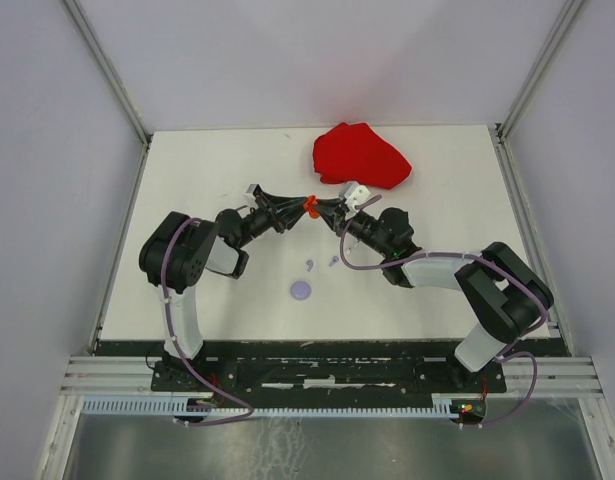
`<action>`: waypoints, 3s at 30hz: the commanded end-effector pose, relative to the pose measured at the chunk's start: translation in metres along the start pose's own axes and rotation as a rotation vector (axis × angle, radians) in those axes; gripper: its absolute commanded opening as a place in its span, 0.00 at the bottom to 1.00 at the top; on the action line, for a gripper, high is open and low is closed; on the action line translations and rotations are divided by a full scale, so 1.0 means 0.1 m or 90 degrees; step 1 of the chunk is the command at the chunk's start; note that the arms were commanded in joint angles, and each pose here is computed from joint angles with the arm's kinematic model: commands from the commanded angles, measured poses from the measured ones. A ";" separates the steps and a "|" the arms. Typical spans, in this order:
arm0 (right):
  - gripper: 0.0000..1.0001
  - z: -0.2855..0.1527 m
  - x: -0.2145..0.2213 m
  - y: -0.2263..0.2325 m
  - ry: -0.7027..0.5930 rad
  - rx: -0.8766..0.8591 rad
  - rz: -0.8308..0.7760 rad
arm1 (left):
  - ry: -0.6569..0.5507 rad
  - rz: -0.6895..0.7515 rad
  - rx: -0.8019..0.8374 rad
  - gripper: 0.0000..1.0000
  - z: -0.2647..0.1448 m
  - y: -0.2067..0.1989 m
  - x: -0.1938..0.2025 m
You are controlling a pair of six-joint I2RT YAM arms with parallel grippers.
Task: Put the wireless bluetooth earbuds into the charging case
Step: Place the earbud in the charging case, then close the charging case.
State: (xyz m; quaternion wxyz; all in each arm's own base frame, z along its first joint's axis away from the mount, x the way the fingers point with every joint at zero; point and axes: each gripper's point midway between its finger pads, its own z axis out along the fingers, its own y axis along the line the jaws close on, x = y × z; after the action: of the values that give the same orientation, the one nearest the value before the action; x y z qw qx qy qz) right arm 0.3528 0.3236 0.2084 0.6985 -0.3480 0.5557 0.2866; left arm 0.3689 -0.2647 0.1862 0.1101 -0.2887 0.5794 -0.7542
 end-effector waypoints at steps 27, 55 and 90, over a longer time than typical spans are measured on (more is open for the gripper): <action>0.52 0.03 -0.27 0.00 -0.054 -0.004 0.008 | 0.044 0.061 0.125 0.03 0.06 -0.50 0.16; 0.99 -0.71 0.28 -0.83 0.390 0.354 0.071 | -0.093 -0.013 0.157 0.03 0.12 -0.47 -0.16; 0.99 0.17 0.70 -0.49 0.094 0.244 -0.053 | -0.148 -0.063 0.140 0.03 -0.02 -0.19 -0.06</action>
State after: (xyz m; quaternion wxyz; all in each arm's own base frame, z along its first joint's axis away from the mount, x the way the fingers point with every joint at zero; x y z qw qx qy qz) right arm 0.4016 0.3089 0.1156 0.6702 -0.2814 0.6730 0.1366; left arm 0.3911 -0.2626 0.1462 0.1592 -0.4394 0.5227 -0.7130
